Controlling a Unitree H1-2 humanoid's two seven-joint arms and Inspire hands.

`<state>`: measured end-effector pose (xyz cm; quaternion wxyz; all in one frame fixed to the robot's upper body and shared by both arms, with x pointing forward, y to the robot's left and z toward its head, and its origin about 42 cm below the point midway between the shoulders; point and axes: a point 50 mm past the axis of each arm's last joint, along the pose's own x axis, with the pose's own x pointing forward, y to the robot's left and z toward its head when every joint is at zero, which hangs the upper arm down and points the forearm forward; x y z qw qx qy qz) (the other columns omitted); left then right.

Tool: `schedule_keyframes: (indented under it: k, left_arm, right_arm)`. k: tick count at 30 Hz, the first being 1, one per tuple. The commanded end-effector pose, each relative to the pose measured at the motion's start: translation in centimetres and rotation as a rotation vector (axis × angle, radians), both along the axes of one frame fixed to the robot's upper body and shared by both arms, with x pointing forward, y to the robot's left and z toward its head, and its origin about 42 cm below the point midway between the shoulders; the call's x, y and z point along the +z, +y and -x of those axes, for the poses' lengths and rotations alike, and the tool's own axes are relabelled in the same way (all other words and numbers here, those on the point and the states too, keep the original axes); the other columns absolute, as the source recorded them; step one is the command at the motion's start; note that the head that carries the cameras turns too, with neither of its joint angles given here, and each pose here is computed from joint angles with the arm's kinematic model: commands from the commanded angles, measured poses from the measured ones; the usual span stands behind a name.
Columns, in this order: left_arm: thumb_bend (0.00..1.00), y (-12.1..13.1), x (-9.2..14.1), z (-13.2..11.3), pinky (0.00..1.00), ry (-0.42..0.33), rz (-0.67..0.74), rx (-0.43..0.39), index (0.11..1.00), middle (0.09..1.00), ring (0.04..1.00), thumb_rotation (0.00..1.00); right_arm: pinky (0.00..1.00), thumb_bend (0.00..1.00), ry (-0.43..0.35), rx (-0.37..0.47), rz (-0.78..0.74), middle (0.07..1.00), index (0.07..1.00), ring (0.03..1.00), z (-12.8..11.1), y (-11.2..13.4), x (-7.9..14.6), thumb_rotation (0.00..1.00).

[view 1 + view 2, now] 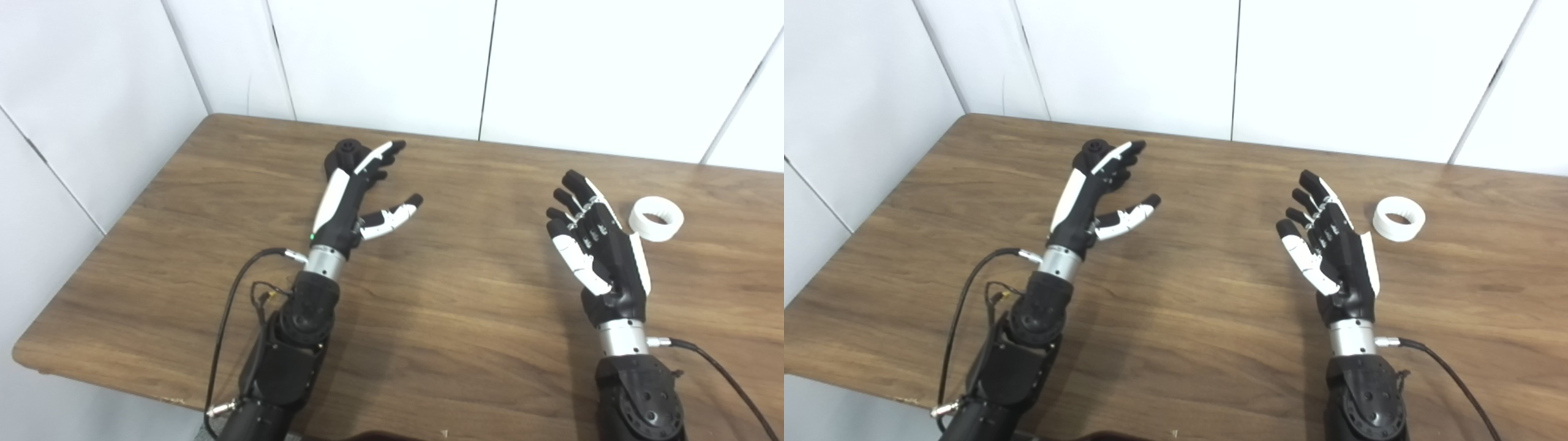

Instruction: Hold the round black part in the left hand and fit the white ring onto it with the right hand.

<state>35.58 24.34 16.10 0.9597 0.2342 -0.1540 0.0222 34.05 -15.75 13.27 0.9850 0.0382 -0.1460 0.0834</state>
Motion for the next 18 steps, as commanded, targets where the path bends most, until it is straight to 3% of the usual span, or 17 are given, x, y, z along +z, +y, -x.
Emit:
schedule_keyframes:
  k: [1,7,18]
  left_arm:
    - [0.48,0.9,2.6,-1.0,0.81,-0.090,-0.015,0.028,0.858,0.879,0.870,0.19]
    - [0.48,2.4,3.0,-1.3,0.80,-0.088,0.014,0.050,0.865,0.899,0.885,0.14]
    - [0.53,4.8,3.0,-2.1,0.76,-0.081,-0.015,0.118,0.865,0.908,0.873,0.22]
  right_arm:
    - [0.81,0.57,0.095,-0.020,0.009,0.906,0.865,0.883,1.4,-1.7,-3.5,0.41]
    - [0.81,0.58,0.098,-0.019,0.009,0.905,0.866,0.879,1.3,-1.7,-3.5,0.42]
    - [0.80,0.59,0.098,-0.015,0.013,0.909,0.865,0.883,1.2,-1.7,-3.7,0.43]
